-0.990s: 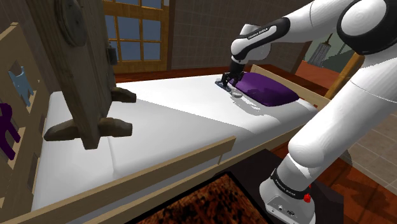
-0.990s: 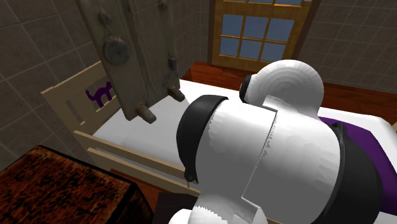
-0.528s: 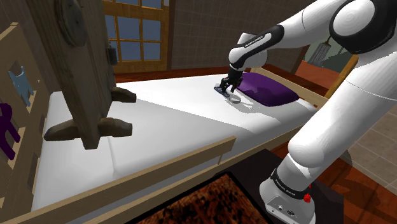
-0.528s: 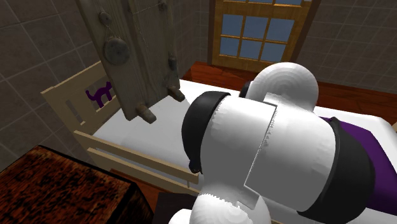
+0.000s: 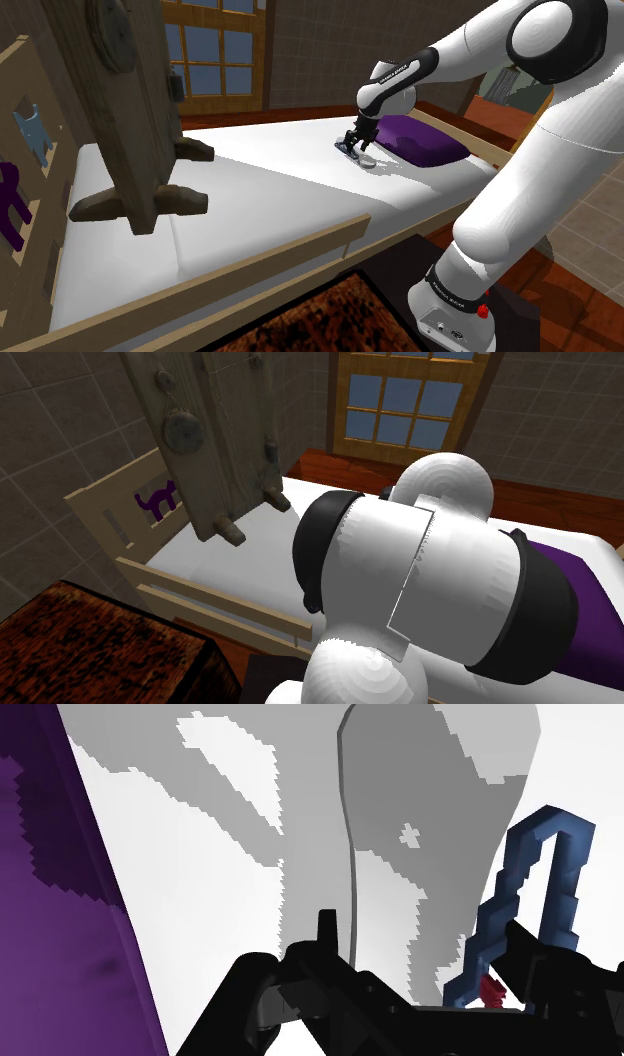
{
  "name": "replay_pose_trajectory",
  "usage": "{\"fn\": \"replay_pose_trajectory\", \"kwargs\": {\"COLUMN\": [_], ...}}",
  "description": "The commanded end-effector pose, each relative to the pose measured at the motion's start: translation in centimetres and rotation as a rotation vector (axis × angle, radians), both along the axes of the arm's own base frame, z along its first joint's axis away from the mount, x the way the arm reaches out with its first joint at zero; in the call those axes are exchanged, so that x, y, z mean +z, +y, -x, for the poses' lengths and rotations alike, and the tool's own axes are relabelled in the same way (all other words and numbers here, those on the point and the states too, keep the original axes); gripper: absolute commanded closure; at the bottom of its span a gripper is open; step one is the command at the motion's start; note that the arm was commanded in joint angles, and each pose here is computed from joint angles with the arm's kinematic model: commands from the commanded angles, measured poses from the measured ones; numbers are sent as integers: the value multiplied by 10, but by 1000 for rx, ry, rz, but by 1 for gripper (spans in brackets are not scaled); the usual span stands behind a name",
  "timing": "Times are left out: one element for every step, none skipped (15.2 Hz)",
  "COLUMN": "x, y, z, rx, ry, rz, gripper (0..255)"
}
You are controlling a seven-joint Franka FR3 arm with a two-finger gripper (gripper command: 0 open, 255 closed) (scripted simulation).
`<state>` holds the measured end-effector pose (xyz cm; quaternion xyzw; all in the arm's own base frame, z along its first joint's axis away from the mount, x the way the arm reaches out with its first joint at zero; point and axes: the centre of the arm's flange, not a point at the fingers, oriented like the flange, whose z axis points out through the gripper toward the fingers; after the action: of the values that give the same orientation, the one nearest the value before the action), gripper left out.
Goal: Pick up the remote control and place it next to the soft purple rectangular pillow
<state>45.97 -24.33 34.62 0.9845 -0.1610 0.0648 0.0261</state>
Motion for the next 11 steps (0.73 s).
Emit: {"fn": "replay_pose_trajectory", "kwargs": {"x": [0, 0, 0, 0, 0, 0, 0, 0, 0, 0, 13], "y": [0, 0, 0, 0, 0, 0, 0, 0, 0, 0, 1], "z": [0, 0, 0, 0, 0, 0, 0, 0, 0, 0, 2], "rx": [0, 0, 0, 0, 0, 0, 0, 0, 0, 0, 0], "ry": [-1, -1, -1, -1, -1, -1, -1, -1, -1, -1, -1], "rz": [0, 0, 0, 0, 0, 0, 0, 0, 0, 0, 0], "gripper": [255, 255, 255, 255, 0, 0, 0, 0, 0, 0, 0]}}
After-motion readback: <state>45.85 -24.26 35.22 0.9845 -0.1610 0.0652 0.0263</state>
